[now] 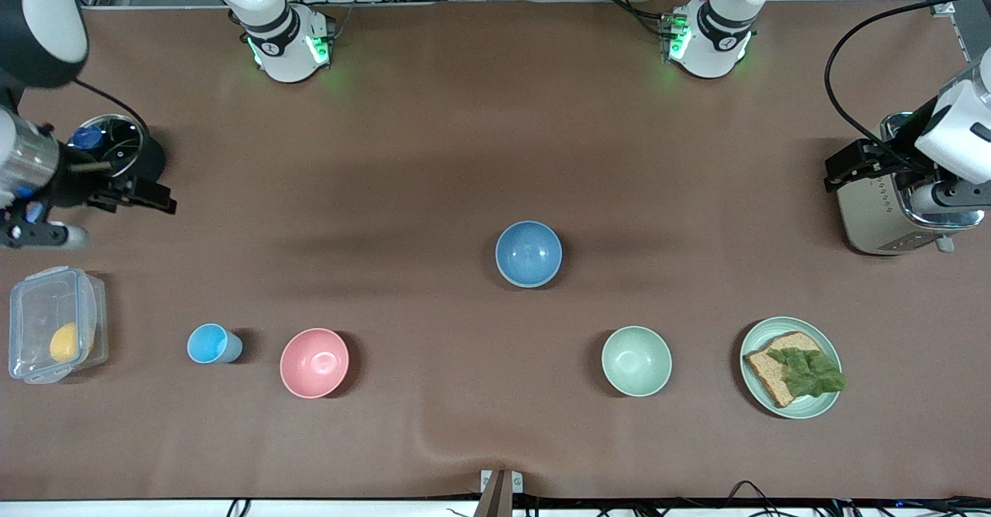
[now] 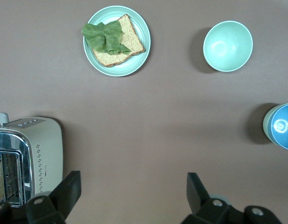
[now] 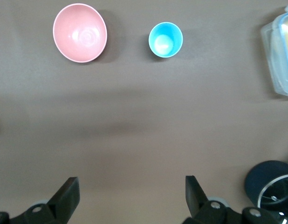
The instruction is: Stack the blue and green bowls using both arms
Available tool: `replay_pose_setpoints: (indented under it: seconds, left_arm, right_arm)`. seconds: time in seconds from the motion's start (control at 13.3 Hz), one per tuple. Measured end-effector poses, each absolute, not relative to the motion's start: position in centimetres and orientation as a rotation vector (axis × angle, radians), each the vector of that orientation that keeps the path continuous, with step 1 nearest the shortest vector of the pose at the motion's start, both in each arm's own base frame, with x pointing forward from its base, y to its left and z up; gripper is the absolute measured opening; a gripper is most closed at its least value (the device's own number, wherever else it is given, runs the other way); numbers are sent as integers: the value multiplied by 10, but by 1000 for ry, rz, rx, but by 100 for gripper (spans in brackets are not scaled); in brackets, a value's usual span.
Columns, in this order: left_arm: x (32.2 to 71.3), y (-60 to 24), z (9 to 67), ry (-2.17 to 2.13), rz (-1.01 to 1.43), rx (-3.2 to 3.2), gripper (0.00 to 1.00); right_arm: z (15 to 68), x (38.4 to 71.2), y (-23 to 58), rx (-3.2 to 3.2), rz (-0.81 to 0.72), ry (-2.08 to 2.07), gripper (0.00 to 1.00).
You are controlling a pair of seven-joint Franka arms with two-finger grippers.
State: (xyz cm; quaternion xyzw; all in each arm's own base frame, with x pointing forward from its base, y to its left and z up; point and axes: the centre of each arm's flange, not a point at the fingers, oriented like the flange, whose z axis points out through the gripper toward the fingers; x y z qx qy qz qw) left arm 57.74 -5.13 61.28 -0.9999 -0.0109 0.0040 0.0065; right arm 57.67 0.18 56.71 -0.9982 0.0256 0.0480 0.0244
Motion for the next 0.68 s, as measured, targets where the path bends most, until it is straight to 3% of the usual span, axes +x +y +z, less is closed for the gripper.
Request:
replay_pose_setpoints:
  seconds: [0.23, 0.68]
  left_arm:
    - [577, -51, 613, -33, 11, -3128, 100]
    - [577, -51, 614, -34, 10, -3128, 100]
  right_arm:
    - [584, 554, -1, -3092, 197, 43, 100]
    - [580, 551, -6, -3091, 241, 26, 100]
